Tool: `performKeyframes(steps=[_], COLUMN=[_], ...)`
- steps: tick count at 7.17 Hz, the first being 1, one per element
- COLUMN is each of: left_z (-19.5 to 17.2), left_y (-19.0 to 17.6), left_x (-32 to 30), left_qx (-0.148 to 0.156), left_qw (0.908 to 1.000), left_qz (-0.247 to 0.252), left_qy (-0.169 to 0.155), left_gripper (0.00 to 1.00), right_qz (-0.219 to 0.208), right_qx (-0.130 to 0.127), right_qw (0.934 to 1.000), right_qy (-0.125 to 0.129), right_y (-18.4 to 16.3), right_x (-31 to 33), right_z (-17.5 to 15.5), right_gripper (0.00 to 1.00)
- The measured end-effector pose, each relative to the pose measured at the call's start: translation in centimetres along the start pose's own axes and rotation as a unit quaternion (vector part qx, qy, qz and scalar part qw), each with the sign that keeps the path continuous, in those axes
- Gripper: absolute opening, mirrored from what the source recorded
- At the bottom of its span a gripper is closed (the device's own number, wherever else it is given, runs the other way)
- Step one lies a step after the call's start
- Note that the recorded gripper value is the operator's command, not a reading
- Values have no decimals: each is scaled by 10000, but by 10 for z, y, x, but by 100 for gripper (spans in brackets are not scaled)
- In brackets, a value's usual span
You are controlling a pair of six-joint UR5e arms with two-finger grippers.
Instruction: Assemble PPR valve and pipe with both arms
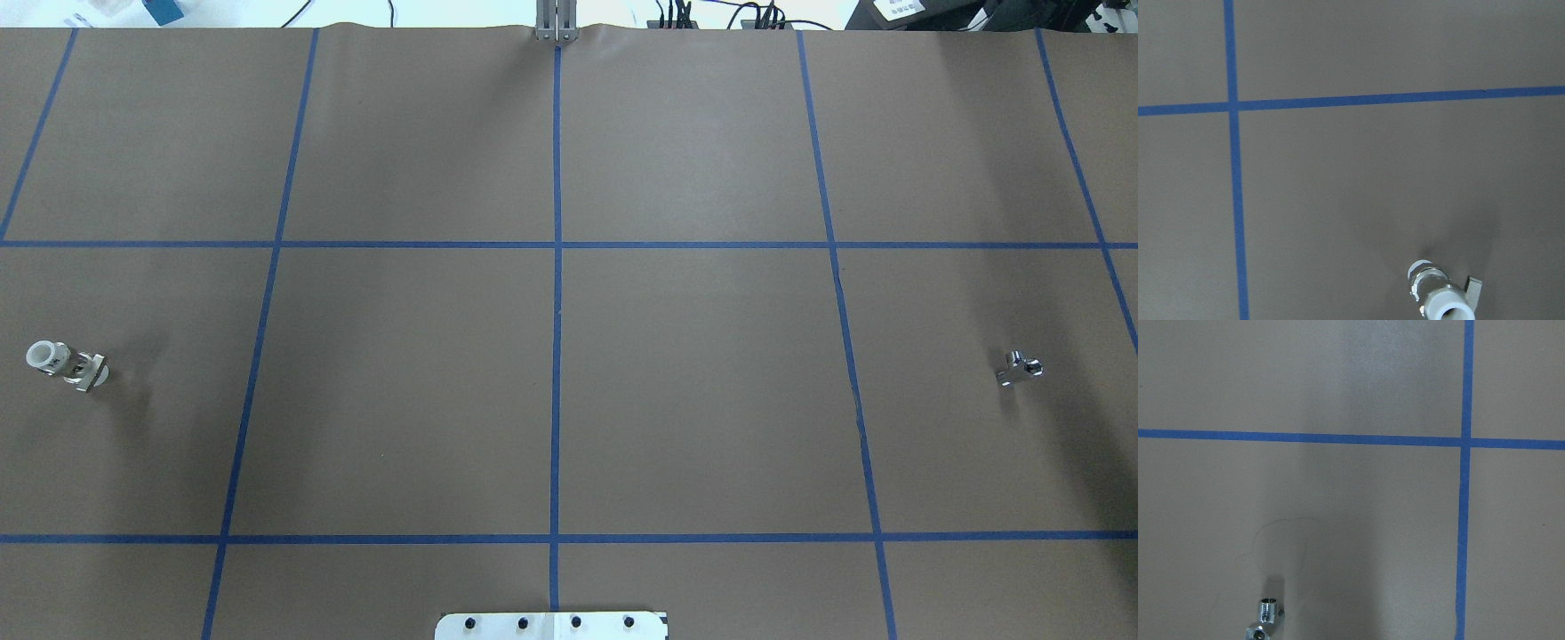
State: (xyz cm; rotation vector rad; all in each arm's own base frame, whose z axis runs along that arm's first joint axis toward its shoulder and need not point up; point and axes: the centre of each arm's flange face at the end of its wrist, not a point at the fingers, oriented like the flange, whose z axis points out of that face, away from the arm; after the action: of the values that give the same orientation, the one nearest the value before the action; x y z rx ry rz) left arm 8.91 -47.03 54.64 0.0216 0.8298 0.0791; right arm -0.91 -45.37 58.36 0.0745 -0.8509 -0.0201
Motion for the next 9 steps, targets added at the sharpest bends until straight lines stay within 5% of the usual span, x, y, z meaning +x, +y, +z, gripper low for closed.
performKeyframes(steps=[3, 9], left_z=[32, 68], left_y=[2, 18], left_x=[30, 52], left_qx=[5, -223], left_qw=[9989, 9971], left_qz=[358, 702], left_qy=[-288, -209], left_gripper=[100, 97], right_qz=[-26, -91], right_qx=[-15, -139], right_qw=[10000, 9999], right_qy=[-17, -10], right_y=[0, 0], right_x=[-2, -9], right_z=[2, 16], right_gripper=[100, 100])
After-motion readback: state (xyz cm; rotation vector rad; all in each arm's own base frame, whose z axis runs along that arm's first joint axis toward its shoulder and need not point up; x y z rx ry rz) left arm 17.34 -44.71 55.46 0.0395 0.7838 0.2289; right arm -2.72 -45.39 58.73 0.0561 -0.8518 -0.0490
